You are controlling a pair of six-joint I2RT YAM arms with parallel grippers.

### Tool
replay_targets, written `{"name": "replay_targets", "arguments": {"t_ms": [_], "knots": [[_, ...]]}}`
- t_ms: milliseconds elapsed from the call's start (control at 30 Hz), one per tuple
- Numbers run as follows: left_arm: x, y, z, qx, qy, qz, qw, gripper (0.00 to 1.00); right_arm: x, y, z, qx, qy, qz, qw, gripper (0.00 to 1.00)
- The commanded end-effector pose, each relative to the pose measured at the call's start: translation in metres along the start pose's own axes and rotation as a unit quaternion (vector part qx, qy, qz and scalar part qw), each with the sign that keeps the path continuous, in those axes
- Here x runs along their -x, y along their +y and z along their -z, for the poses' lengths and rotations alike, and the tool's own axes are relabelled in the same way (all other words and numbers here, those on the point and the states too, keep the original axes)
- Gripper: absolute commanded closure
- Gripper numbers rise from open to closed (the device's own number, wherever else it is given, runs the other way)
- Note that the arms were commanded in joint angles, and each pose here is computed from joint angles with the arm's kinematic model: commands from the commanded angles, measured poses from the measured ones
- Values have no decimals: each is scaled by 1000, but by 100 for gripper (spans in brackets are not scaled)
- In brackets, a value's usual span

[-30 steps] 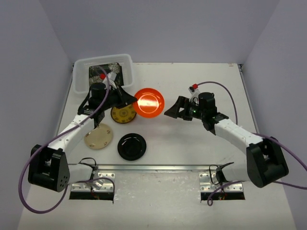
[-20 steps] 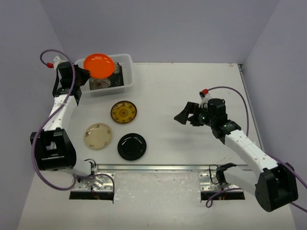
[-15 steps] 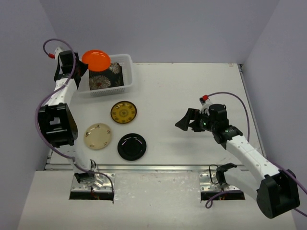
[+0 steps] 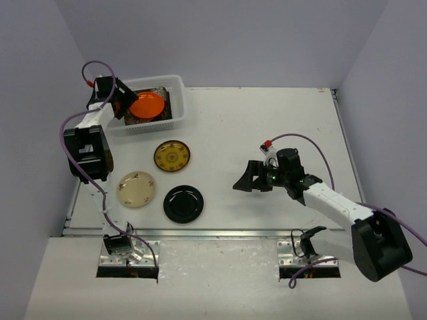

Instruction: Place the plates into the plastic bin on the countertop

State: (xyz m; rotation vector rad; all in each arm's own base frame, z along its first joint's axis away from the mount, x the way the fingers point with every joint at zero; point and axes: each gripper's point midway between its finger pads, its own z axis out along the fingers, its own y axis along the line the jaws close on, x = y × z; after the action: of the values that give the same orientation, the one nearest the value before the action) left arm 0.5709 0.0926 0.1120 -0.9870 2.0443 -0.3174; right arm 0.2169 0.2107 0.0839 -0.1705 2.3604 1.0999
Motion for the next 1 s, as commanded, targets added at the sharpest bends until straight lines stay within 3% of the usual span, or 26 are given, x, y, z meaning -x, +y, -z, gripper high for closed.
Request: {"name": "replay_targets", "arguments": {"t_ms": [0, 33, 233, 333, 400, 467, 500, 567, 733, 767, 967], "knots": [[38, -33, 22, -46, -41, -6, 998, 5, -9, 24, -32, 45, 31, 18, 998, 1], [41, -35, 25, -45, -42, -9, 998, 0, -10, 27, -39, 46, 38, 19, 998, 1], [60, -24, 78, -22, -64, -1, 998, 0, -27, 27, -93, 33, 85, 13, 996, 1], [63, -33, 148, -63, -98, 18, 993, 0, -38, 24, -123, 27, 110, 10, 994, 5], [47, -38, 192, -113, -113, 25, 987, 0, -44, 26, -139, 34, 127, 6, 991, 18], [17, -24, 208, -130, -105, 29, 986, 0, -41, 33, -150, 46, 127, 4, 991, 28], [13, -33, 249, -177, -134, 25, 975, 0, -47, 34, -157, 50, 135, -2, 990, 38], [-10, -20, 267, -191, -140, 17, 971, 0, -54, 31, -163, 49, 142, -16, 988, 43], [-71, 4, 279, -220, -97, -35, 970, 0, -73, 24, -172, 52, 163, -45, 984, 69], [-81, 8, 282, -223, -85, -54, 970, 0, -76, 25, -173, 55, 171, -46, 983, 70], [-119, 21, 288, -244, -49, -94, 964, 0, -83, 24, -173, 51, 181, -53, 981, 99]]}}
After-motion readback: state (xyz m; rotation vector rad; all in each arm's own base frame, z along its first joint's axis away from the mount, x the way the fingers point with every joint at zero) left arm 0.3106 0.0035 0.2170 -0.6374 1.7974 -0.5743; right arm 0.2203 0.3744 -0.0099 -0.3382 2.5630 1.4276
